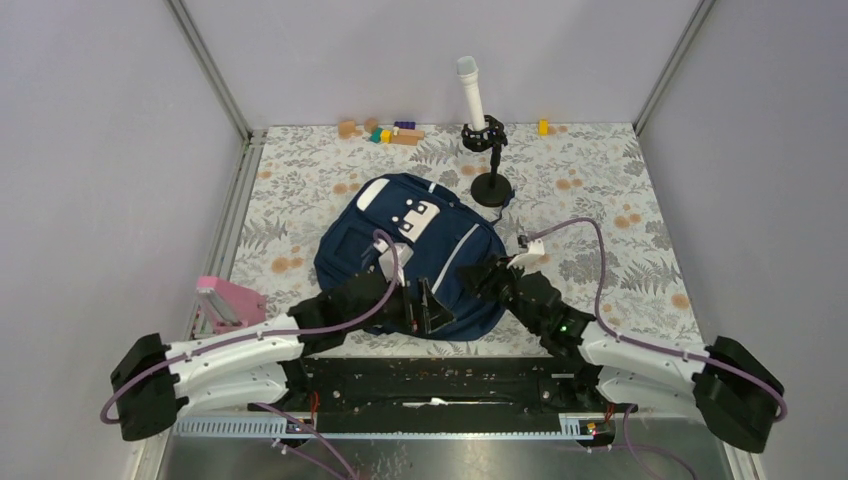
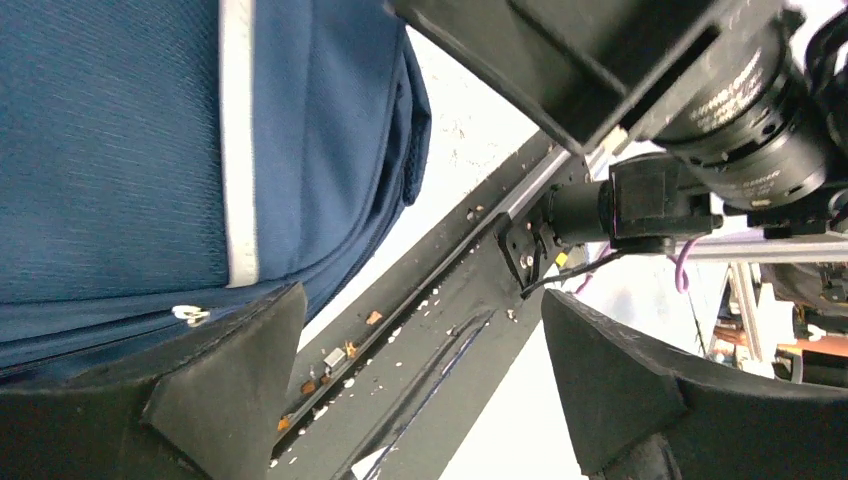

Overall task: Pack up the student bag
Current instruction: Zip the student bag at the center of the board.

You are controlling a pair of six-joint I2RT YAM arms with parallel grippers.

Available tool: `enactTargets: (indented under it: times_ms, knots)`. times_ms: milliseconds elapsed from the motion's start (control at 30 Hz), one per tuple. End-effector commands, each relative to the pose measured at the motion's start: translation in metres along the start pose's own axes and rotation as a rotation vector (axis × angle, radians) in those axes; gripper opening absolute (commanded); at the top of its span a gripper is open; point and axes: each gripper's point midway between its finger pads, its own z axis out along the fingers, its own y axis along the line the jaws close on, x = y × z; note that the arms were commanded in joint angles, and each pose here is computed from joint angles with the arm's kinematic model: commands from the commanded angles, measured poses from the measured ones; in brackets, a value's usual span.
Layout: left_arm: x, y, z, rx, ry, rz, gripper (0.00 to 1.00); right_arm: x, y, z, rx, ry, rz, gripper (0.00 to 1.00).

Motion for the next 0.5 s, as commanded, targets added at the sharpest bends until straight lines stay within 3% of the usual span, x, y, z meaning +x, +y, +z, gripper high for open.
enactTargets:
  times_ms: [0,167,467]
  knots:
    - [-0.002,0.020,-0.025,-0.085,0.083,0.019,0.91,-0.005,-0.012,-0.021,-0.001,-0.030,-0.132,0.54]
    - [-0.018,0.051,-0.038,-0.193,0.088,0.012,0.94,0.008,-0.011,-0.045,-0.015,0.004,-0.243,0.58]
    - [-0.050,0.080,-0.031,-0.215,-0.102,-0.097,0.95,0.060,0.039,-0.059,-0.123,0.087,-0.361,0.56]
